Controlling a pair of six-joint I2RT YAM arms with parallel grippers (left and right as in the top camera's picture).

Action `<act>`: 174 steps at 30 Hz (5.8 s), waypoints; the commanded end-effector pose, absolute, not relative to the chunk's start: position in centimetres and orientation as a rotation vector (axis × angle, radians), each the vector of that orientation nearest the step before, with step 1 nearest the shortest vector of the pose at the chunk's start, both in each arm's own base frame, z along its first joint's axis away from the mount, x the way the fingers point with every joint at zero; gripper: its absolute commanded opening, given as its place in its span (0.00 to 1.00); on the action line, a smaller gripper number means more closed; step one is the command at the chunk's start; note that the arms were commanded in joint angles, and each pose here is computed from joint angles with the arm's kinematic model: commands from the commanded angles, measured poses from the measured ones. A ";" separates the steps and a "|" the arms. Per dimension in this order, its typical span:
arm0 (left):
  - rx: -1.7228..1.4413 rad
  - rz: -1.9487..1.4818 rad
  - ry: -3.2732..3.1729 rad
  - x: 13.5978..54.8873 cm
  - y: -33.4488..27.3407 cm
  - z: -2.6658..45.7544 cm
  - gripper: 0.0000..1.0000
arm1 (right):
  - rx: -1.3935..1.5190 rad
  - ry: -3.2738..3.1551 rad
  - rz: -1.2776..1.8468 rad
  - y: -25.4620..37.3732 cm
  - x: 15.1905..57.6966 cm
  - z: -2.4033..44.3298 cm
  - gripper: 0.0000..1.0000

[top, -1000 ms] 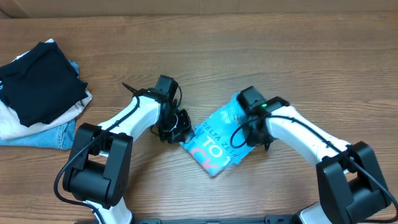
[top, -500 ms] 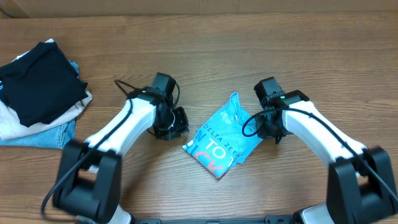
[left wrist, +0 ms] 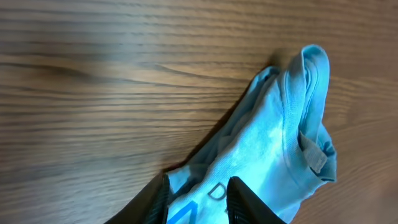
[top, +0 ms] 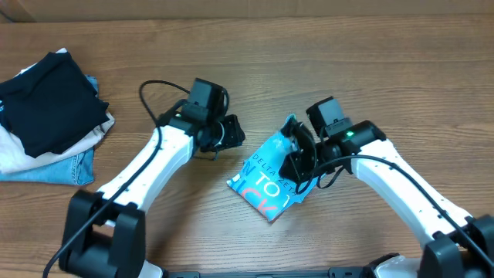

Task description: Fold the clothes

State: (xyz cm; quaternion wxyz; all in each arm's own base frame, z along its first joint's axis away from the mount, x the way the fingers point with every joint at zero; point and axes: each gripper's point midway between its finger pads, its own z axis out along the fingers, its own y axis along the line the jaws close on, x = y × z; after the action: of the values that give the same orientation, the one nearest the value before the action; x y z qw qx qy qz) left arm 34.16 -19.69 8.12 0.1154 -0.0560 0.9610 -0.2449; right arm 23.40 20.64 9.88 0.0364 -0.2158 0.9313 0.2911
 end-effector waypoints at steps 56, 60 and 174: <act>-0.244 -0.754 2.851 31.6 -23.8 8.9 0.29 | -0.213 2.967 0.147 10.9 28.0 7.6 0.21; -0.199 -0.759 2.846 31.3 -24.3 9.1 0.29 | -0.387 2.924 0.413 14.1 27.7 8.1 0.20; -0.010 0.078 2.330 38.8 -3.8 23.8 0.04 | -0.253 2.726 0.227 10.7 31.0 18.6 0.39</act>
State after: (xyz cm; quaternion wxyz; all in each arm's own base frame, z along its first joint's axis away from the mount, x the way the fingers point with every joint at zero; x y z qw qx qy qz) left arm 37.69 -8.47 18.88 0.3317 -0.0068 0.9410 -0.0664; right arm 30.87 10.98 18.22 0.1913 -0.0930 0.9732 0.0873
